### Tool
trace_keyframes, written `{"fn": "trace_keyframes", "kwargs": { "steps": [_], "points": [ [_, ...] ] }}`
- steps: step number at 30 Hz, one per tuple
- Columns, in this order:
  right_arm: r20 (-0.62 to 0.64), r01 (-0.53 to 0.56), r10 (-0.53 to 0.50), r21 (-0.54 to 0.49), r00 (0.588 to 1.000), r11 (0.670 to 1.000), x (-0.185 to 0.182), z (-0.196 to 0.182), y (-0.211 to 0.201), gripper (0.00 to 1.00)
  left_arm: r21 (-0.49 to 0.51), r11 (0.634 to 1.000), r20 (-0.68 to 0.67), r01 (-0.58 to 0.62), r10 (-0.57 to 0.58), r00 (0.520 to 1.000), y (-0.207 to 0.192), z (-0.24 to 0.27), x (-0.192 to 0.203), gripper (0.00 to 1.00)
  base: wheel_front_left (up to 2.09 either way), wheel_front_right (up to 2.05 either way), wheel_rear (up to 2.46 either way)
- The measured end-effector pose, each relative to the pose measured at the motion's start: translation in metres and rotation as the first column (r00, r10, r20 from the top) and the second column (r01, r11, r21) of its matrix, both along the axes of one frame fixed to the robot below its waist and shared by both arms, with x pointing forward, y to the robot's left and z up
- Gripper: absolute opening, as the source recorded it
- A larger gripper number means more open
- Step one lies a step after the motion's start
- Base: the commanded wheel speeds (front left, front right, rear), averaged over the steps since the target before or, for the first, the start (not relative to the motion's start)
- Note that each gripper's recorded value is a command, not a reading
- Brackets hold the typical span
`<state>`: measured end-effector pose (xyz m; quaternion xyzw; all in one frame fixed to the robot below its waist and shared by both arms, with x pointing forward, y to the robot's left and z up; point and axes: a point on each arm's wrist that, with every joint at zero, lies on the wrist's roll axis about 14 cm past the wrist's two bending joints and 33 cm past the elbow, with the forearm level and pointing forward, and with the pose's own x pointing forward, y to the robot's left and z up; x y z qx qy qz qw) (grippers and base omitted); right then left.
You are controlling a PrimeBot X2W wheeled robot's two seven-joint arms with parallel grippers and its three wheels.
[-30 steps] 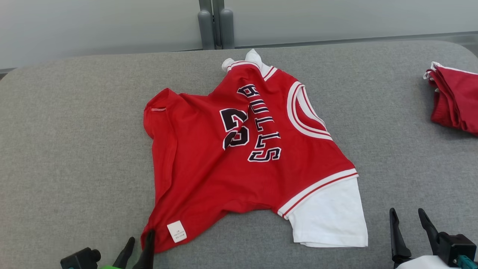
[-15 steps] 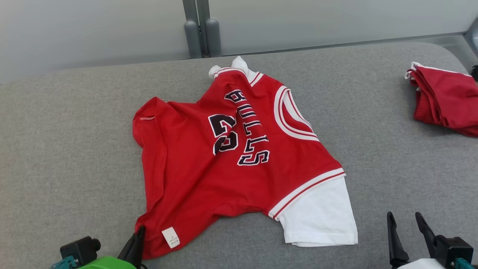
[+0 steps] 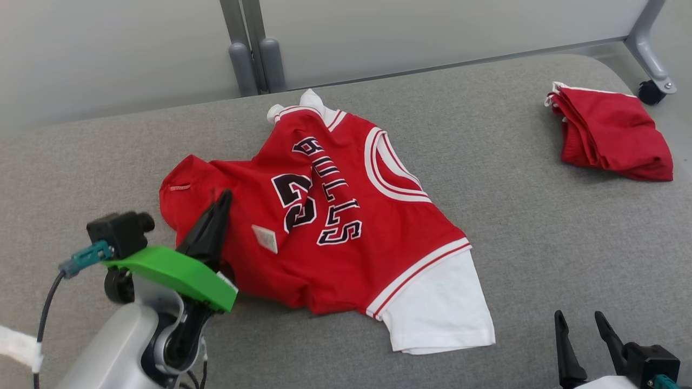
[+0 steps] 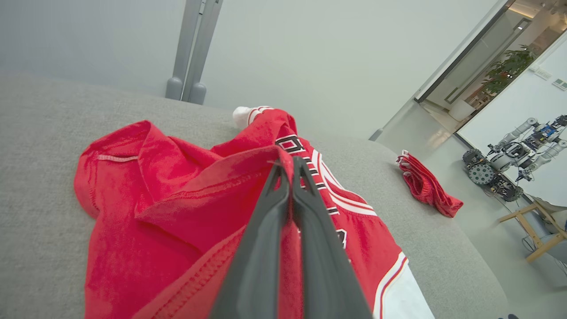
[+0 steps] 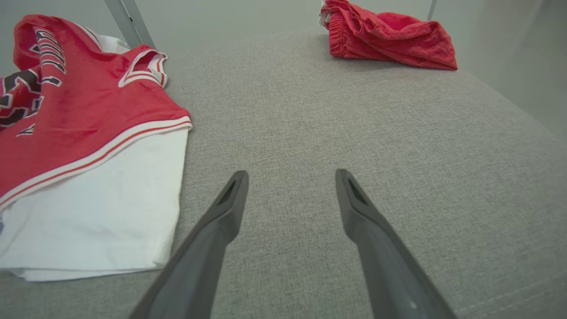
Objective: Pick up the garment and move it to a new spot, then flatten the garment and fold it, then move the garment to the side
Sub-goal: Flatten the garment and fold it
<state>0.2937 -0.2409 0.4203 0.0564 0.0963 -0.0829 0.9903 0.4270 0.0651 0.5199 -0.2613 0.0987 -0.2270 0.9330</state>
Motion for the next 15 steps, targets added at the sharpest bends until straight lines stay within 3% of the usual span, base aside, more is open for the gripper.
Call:
{"fn": "trace_keyframes", "kwargs": {
  "steps": [5, 9, 11, 15],
  "points": [
    [-0.013, 0.015, -0.015, 0.010, 1.000, 1.000, -0.005, -0.004, -0.003, 1.00, -0.089, 0.991, 0.170, 0.096, -0.080, 0.982, -0.031, 0.054, 0.008, 0.00, 0.00, 0.00, 0.00],
    [-0.020, 0.013, -0.013, 0.012, 1.000, 1.000, -0.005, -0.006, -0.002, 1.00, -0.134, 0.982, 0.226, 0.135, -0.103, 0.969, -0.037, 0.070, -0.001, 0.00, 0.00, 0.00, 0.00],
    [-0.021, 0.004, -0.004, 0.012, 1.000, 1.000, -0.003, -0.006, 0.000, 1.00, -0.137, 0.980, 0.222, 0.147, -0.115, 0.968, -0.036, 0.066, -0.010, 0.00, 0.00, 0.00, 0.00],
    [-0.020, -0.024, 0.024, 0.012, 1.000, 1.000, 0.005, -0.007, 0.006, 1.00, -0.099, 0.988, 0.077, 0.122, -0.115, 0.990, -0.018, 0.013, -0.042, 0.00, 0.00, 0.00, 0.00]
  ]
}}
